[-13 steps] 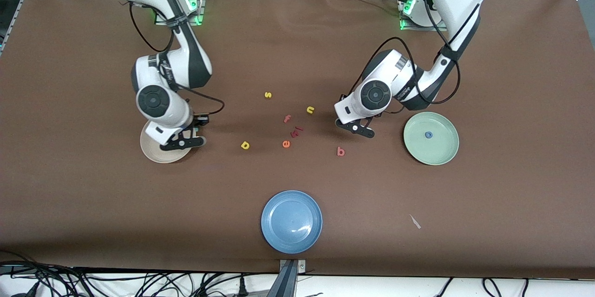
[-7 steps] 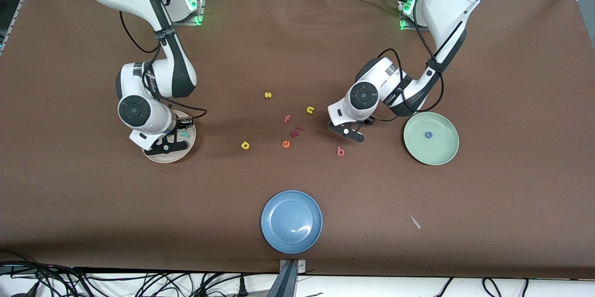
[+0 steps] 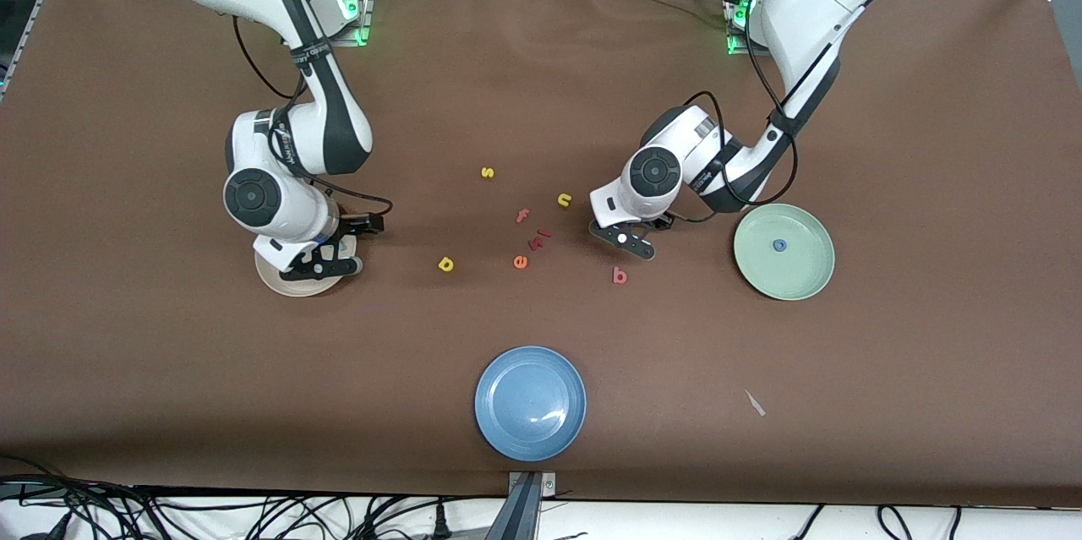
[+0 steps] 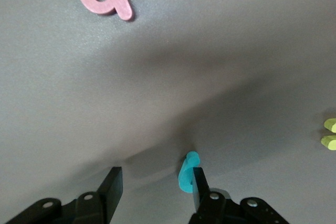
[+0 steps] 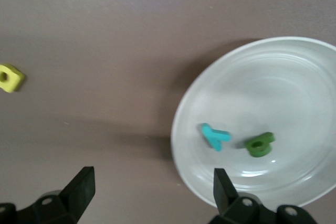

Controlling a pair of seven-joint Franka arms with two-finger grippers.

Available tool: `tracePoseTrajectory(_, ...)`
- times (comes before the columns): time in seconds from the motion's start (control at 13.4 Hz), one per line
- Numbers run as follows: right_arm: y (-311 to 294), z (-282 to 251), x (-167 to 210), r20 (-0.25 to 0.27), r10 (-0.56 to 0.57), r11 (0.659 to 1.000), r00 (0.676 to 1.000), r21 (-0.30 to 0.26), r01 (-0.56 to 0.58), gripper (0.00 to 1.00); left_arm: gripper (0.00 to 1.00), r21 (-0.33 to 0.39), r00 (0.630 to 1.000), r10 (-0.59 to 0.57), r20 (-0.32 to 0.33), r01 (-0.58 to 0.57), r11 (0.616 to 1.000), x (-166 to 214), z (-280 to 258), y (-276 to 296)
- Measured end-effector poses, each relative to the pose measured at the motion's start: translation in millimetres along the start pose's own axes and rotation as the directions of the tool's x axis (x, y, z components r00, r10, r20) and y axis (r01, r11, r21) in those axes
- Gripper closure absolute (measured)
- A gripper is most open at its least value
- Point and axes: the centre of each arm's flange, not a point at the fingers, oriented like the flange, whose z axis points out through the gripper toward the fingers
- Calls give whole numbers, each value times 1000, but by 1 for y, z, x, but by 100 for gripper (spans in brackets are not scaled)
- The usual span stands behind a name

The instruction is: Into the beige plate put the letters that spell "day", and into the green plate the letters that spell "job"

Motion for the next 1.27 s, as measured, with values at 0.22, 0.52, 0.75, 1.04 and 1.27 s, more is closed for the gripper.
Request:
tracePoseTrajectory(0.22, -34, -8, 2, -22, 95, 995, 995, 16, -95, 0, 37, 0, 1000, 4, -5, -4, 1000, 1, -2, 3)
tracePoseTrajectory(0.52, -76, 8, 15, -36, 257, 962, 966, 98, -253, 0, 38, 1, 1000, 6, -10, -6, 1000, 2, -5, 9)
tracePoseTrajectory(0.75, -97, 31, 23, -42, 409, 906, 912, 136, -400, 0, 43, 5, 1000, 18, -1, -18, 1000, -1, -2, 18)
tracePoseTrajectory(1.04, -131, 45, 26, -34, 524, 846, 851, 138, -516, 0, 72, 7, 1000, 22, 11, -22, 1000, -3, 4, 22)
tracePoseTrajectory(1.27, -140, 49, 31, -37, 554, 827, 832, 139, -544, 0, 85, 7, 1000, 17, 12, -17, 1000, -2, 5, 20)
